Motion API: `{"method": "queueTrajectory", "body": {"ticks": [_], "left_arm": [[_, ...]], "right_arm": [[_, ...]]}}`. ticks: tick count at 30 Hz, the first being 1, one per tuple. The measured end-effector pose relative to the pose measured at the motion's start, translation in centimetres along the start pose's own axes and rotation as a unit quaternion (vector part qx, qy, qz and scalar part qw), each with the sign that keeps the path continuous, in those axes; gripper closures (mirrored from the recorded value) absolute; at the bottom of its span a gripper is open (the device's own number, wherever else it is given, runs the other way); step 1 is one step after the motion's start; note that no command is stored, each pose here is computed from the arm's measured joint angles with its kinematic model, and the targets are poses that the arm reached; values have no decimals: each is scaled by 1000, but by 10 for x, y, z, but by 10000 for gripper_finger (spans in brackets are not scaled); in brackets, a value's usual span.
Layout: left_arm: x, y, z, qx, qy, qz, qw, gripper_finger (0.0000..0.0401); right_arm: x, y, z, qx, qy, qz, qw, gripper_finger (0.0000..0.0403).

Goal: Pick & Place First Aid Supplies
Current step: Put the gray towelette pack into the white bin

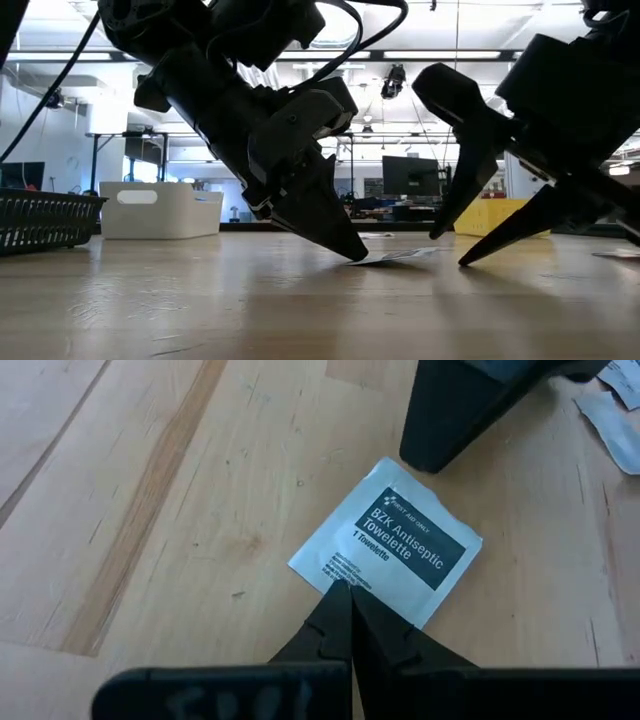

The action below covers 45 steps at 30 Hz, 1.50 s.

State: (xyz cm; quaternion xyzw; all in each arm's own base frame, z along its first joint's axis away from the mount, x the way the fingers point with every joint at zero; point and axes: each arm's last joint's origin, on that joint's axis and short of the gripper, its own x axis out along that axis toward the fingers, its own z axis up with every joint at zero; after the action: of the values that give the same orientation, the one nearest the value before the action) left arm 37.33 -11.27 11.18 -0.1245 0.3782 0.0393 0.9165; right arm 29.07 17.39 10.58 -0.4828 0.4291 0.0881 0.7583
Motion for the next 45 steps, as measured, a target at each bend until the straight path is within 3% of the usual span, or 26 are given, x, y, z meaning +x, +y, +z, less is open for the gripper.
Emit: {"method": "queueTrajectory", "body": {"ticks": [11,31,45], "left_arm": [[0,2,1,-4,-2,1,1000,401],[1,-1,7,-39,-22,-47,998,401],[0,-2,10,-21,-29,-53,998,401]], "right_arm": [[17,6,12,-50,24,-14,998,292],[22,-1,9,-27,28,-20,999,321],[19,-5,14,-7,33,-28,999,379]]}}
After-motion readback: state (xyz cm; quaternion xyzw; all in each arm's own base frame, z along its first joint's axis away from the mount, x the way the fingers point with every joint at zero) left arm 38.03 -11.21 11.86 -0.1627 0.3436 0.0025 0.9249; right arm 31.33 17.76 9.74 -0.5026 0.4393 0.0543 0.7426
